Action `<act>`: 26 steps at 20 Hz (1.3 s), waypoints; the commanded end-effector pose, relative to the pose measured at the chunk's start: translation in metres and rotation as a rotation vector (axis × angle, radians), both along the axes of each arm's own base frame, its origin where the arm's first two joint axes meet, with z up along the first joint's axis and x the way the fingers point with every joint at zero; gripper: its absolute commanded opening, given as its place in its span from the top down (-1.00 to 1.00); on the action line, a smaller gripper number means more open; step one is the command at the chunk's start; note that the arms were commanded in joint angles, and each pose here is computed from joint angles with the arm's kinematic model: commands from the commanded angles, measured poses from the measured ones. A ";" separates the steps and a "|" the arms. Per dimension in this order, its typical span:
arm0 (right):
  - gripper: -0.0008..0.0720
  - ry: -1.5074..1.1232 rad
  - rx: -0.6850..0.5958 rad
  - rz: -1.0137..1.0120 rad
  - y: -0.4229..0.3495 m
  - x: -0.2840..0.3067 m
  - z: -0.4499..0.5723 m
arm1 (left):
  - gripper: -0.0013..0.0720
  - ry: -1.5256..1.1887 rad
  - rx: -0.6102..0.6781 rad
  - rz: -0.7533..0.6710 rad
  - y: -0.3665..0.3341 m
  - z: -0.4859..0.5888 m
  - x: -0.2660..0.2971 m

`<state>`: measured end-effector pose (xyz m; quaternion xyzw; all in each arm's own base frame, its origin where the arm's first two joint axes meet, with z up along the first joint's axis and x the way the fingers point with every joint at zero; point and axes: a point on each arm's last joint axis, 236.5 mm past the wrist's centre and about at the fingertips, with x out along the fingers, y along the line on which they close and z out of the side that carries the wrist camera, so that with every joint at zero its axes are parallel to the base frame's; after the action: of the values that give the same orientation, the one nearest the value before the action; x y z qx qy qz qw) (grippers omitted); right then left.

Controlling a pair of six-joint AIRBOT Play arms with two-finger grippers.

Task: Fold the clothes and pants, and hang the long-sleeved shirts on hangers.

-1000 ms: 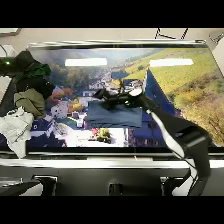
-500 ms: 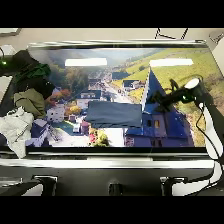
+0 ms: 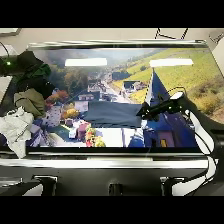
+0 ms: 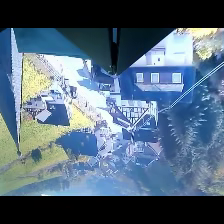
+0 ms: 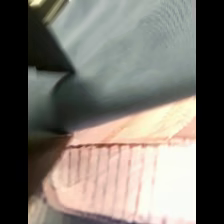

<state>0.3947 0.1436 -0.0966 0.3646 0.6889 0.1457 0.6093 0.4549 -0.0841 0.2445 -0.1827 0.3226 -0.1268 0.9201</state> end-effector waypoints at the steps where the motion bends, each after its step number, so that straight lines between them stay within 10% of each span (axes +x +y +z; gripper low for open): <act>1: 0.87 -0.056 0.061 0.035 0.018 0.011 0.017 | 0.91 -0.002 -0.001 -0.009 -0.004 0.001 -0.001; 6: 0.88 -0.336 0.097 0.161 -0.001 0.070 0.142 | 0.91 0.001 0.000 -0.009 -0.004 -0.001 0.000; 14: 0.88 -0.523 -0.079 -0.339 -0.234 0.120 0.233 | 0.91 0.011 0.000 -0.009 -0.004 -0.005 0.002; 26: 0.88 0.034 -0.397 -0.971 -0.507 -0.100 0.151 | 0.91 0.027 -0.014 0.000 -0.005 -0.009 0.003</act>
<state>0.3714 -0.3386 0.0840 0.5196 0.4083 -0.1990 0.7237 0.4577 -0.0886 0.2367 -0.1892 0.3325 -0.1271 0.9151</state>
